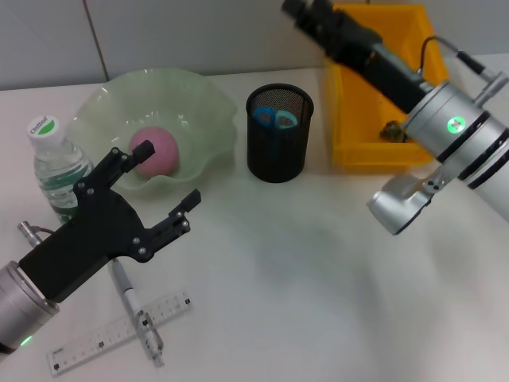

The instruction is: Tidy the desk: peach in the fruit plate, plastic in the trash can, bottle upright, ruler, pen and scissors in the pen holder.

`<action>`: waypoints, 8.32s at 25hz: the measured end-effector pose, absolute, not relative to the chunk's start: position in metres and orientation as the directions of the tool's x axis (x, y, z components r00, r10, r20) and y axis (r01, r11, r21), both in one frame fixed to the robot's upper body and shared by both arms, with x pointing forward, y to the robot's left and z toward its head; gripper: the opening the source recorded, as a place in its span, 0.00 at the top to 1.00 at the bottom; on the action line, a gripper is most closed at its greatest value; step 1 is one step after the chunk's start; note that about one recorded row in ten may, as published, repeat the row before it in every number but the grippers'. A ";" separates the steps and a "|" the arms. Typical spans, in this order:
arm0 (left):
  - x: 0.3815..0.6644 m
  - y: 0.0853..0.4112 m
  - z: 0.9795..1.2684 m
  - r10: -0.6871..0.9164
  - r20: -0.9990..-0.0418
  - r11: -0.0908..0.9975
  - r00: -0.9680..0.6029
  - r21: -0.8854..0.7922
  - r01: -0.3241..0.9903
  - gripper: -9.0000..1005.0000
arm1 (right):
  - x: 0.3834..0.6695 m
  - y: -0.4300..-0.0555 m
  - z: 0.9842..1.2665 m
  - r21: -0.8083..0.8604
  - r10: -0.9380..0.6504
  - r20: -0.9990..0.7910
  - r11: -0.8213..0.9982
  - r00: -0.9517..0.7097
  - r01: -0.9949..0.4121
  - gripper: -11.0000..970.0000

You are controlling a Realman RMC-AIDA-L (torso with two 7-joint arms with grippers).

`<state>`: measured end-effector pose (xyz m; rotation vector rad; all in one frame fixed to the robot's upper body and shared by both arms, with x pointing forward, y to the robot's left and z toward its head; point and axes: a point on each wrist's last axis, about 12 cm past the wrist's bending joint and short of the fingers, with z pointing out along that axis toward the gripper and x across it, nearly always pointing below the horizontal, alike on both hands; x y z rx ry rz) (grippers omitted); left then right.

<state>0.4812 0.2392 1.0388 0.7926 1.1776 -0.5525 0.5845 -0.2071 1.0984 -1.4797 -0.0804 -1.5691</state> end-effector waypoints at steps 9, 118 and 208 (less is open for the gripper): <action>0.479 0.239 1.038 -0.004 -0.958 0.638 0.288 0.219 0.739 0.19 | 0.580 -0.196 1.129 -0.822 -0.925 0.231 -0.020 0.301 0.569 0.21; 0.550 0.185 1.124 0.810 -0.514 0.249 -0.283 -0.136 0.959 0.19 | 0.558 -0.266 1.061 0.230 -0.453 -0.819 0.301 -0.351 -0.925 0.22; 0.534 0.231 1.171 0.347 -0.860 0.303 -0.375 -0.275 0.912 0.61 | 0.559 -0.268 1.063 0.233 -0.426 -0.830 0.323 -0.361 -0.917 0.22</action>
